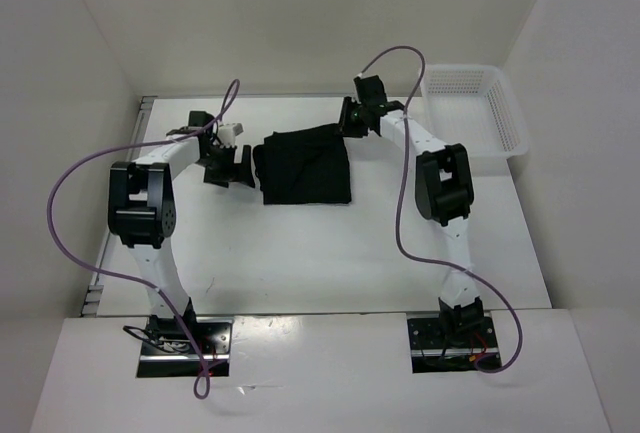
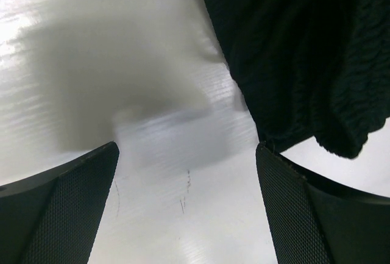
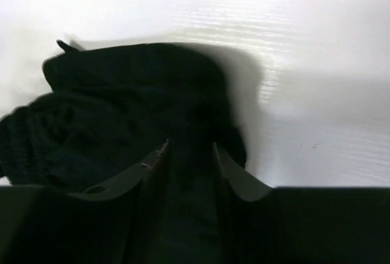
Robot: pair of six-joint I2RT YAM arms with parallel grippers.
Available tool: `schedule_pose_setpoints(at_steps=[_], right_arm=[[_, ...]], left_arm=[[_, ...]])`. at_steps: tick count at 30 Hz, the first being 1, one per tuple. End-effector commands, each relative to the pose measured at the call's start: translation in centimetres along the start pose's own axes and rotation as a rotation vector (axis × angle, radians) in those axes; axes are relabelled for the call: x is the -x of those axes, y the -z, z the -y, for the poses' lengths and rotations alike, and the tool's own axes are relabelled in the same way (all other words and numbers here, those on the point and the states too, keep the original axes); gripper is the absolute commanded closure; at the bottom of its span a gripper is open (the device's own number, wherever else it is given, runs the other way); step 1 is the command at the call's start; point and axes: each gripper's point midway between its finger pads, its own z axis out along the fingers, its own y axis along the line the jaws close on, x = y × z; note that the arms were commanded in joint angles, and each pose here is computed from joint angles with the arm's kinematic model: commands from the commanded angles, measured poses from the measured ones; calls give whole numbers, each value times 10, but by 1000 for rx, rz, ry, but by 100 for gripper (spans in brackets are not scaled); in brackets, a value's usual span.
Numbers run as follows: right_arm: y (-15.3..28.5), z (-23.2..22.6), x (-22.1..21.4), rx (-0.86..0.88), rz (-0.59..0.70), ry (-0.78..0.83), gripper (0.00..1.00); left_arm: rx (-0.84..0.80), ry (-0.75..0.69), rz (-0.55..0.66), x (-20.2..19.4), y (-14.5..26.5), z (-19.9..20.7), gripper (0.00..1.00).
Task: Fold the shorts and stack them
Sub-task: Fold the shorts
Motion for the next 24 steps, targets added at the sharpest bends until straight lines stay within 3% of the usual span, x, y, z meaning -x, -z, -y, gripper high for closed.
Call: schedule_pose_setpoints(at_steps=[1, 4, 6, 12, 17, 22, 24], right_arm=[[-2, -1, 13, -53, 55, 52, 59], [13, -1, 18, -68, 74, 84, 39], [28, -3, 20, -75, 82, 93, 35], [66, -14, 12, -31, 74, 123, 35], [88, -6, -31, 2, -23, 177, 35], [136, -8, -14, -3, 72, 405, 30], [152, 9, -5, -107, 116, 462, 30]], left_arm=[[3, -36, 33, 2, 14, 5, 0], [3, -40, 41, 4, 17, 6, 0], [13, -45, 52, 9, 19, 5, 0], [48, -92, 163, 58, 39, 7, 0], [21, -143, 275, 111, 57, 18, 0], [70, -169, 353, 136, 92, 24, 0], [151, -171, 397, 144, 112, 18, 0]])
